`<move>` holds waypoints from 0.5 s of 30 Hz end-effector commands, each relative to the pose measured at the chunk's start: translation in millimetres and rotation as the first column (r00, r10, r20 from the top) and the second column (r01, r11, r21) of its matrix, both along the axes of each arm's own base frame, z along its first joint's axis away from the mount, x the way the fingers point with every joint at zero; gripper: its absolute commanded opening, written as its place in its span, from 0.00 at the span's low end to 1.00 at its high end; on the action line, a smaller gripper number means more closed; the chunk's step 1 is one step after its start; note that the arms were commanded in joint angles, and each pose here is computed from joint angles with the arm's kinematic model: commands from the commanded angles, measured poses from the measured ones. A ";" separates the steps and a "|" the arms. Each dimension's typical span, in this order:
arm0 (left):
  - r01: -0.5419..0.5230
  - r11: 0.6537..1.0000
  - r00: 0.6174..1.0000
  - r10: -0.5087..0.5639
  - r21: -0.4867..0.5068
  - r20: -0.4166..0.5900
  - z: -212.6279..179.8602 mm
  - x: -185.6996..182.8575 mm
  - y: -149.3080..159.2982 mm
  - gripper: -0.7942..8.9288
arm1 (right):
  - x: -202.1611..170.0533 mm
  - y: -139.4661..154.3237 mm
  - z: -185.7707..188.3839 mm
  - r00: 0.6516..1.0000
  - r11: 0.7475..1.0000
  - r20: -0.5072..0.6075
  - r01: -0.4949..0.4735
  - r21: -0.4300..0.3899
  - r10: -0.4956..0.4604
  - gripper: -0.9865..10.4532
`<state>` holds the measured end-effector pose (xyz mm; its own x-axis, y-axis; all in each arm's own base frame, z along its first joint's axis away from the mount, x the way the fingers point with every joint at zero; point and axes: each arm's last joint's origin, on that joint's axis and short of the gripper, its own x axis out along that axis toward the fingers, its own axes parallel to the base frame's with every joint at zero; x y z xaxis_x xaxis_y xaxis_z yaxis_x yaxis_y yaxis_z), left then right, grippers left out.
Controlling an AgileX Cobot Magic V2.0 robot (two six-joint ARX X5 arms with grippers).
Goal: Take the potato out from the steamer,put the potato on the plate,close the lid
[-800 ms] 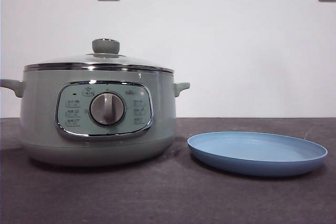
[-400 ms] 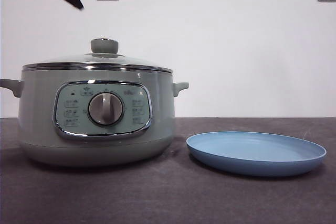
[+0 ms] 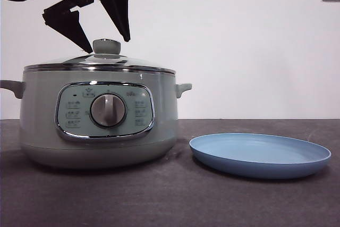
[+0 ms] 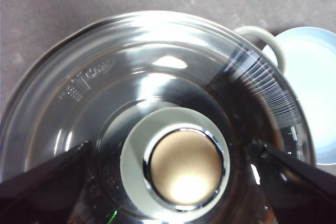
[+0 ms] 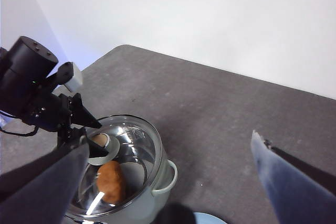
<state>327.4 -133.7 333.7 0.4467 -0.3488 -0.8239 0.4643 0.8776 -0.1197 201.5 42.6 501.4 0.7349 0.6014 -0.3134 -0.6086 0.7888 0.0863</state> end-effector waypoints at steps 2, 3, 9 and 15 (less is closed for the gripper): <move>0.020 1.000 1.000 -0.019 0.014 -0.012 -4.1 -0.2 -4.0 0.49 | -0.8 0.1 1.8 1.000 1.000 0.008 0.001 0.003 -0.001 0.63; 0.020 1.000 1.000 -0.020 0.015 -0.013 -4.2 -0.3 -4.0 0.49 | -0.8 0.1 1.8 1.000 1.000 0.008 0.001 0.003 -0.001 0.63; 0.036 0.998 0.997 -0.033 0.045 -0.069 -10.7 -2.0 -3.3 0.39 | -0.8 0.1 1.8 1.000 1.000 0.008 0.001 0.003 -0.001 0.63; 0.063 0.997 0.997 -0.061 0.052 -0.049 -11.4 -0.6 -6.1 0.07 | -0.8 0.1 1.8 1.000 1.000 0.008 0.001 0.003 -0.001 0.63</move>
<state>323.3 -136.8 327.3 0.3879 -0.3314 -0.8601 0.4934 0.8628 -0.1099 201.5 42.6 501.4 0.7352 0.6011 -0.3135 -0.6083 0.7890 0.0862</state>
